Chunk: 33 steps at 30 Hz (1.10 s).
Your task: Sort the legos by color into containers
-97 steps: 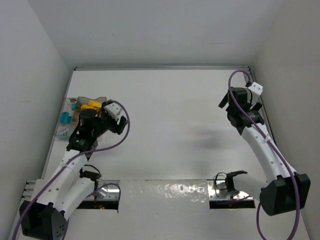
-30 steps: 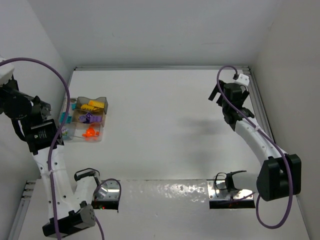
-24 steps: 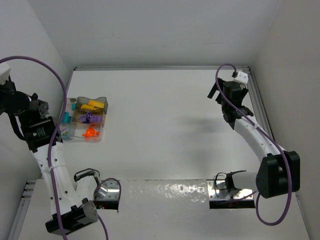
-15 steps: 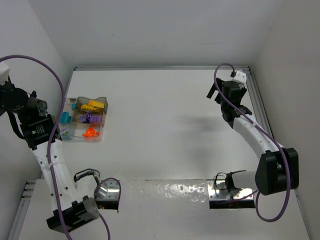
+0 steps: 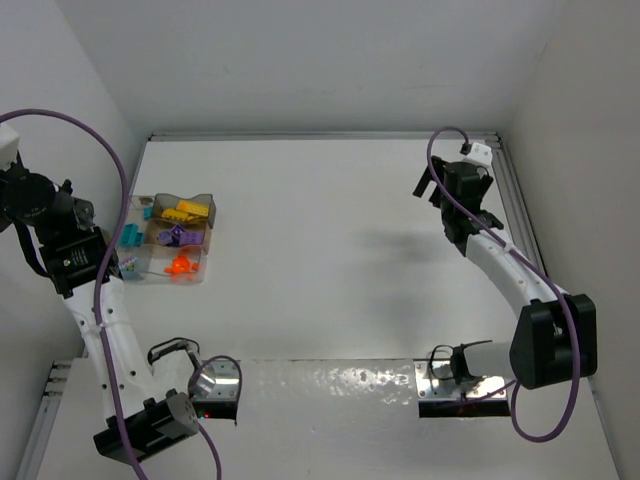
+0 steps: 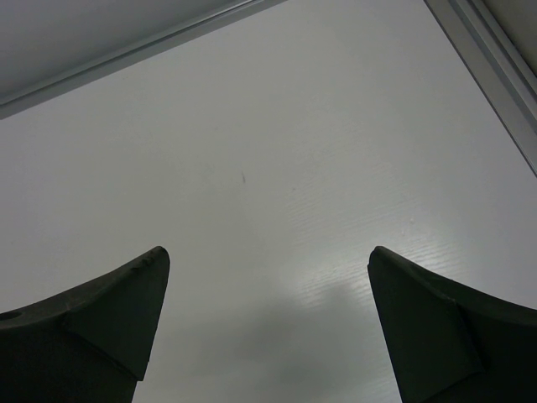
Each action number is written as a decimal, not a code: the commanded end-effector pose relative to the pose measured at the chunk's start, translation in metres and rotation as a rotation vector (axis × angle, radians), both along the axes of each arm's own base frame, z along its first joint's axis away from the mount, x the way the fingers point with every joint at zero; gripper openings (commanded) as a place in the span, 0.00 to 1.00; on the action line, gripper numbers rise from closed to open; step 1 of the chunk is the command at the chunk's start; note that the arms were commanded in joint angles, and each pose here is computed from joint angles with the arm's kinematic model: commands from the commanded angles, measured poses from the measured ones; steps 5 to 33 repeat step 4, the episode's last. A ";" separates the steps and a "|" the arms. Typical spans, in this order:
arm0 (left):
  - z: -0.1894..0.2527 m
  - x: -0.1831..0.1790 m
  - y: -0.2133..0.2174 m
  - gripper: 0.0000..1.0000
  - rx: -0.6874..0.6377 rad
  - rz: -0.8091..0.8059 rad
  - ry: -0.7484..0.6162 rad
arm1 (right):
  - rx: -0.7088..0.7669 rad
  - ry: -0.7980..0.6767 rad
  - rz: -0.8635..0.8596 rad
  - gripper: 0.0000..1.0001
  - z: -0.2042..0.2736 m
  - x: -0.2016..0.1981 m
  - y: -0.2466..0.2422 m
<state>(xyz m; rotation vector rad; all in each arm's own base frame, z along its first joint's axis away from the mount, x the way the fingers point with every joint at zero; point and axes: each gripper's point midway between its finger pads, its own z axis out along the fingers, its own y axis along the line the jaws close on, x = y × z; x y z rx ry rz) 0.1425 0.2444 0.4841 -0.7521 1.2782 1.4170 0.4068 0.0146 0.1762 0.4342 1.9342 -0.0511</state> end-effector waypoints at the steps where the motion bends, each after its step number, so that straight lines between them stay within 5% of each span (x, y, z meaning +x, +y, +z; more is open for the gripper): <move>1: 0.002 -0.005 -0.001 0.85 0.004 0.003 -0.018 | 0.019 -0.085 0.000 0.99 0.025 0.012 0.003; 33: 0.001 -0.004 -0.001 0.85 0.003 -0.004 -0.015 | 0.019 -0.089 -0.019 0.99 0.027 0.010 0.000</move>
